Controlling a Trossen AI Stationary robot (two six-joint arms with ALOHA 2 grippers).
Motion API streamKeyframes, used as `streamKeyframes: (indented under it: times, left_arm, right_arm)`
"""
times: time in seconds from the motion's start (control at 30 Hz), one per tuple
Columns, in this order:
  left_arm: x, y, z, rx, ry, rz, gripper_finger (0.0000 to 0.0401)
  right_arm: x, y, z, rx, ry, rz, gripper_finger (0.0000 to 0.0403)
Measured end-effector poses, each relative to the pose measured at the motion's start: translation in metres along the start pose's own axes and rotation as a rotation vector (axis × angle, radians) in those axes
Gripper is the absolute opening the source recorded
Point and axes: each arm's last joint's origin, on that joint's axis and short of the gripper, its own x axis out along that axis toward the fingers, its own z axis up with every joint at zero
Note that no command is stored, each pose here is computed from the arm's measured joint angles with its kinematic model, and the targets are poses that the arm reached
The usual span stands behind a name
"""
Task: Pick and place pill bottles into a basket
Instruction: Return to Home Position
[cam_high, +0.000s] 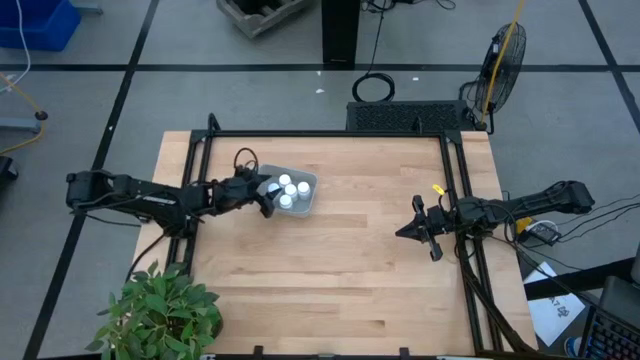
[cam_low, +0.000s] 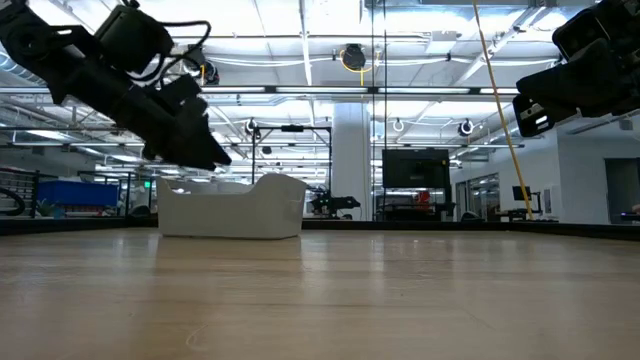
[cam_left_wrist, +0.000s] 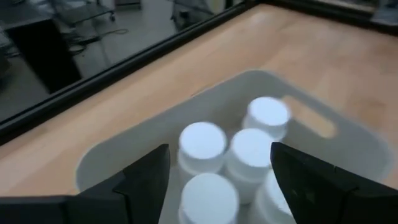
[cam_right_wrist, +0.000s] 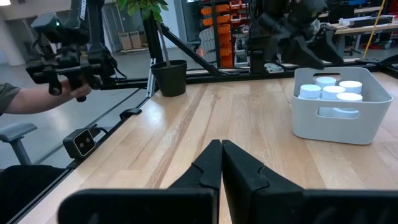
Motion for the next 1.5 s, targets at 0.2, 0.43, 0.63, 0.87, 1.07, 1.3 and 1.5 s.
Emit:
streamKeyframes:
  times: [0.2,0.43,0.63,0.87,1.07,1.3,1.5]
  left_arm:
    - [-0.018,0.002,0.008,0.017,0.010,-0.126,0.0216]
    - [-0.041,-0.003,0.007,0.017,0.044,-0.247,0.0046]
    - [-0.060,-0.014,0.006,0.091,0.034,-0.403,0.0024]
    - [-0.085,-0.014,0.009,0.111,-0.024,-0.506,0.0026]
    - [-0.107,-0.006,0.014,0.134,-0.132,-0.568,0.0005]
    - [-0.110,0.006,-0.010,0.117,-0.196,-0.595,0.0031]
    - [-0.106,0.011,-0.031,0.102,-0.286,-0.635,0.0017]
  right_arm:
    - [0.000,0.000,0.000,0.000,0.000,0.000,0.0004]
    - [0.000,0.000,0.000,0.000,0.000,0.000,0.0004]
    - [0.000,0.000,0.000,0.000,0.000,0.000,0.0004]
    - [0.000,0.000,0.000,0.000,-0.001,0.000,0.0004]
    - [0.000,0.001,0.009,0.027,-0.094,0.014,0.0004]
    - [-0.004,0.006,0.021,0.083,-0.198,0.148,0.0004]
    - [-0.007,0.009,0.022,0.057,-0.204,0.225,0.0004]
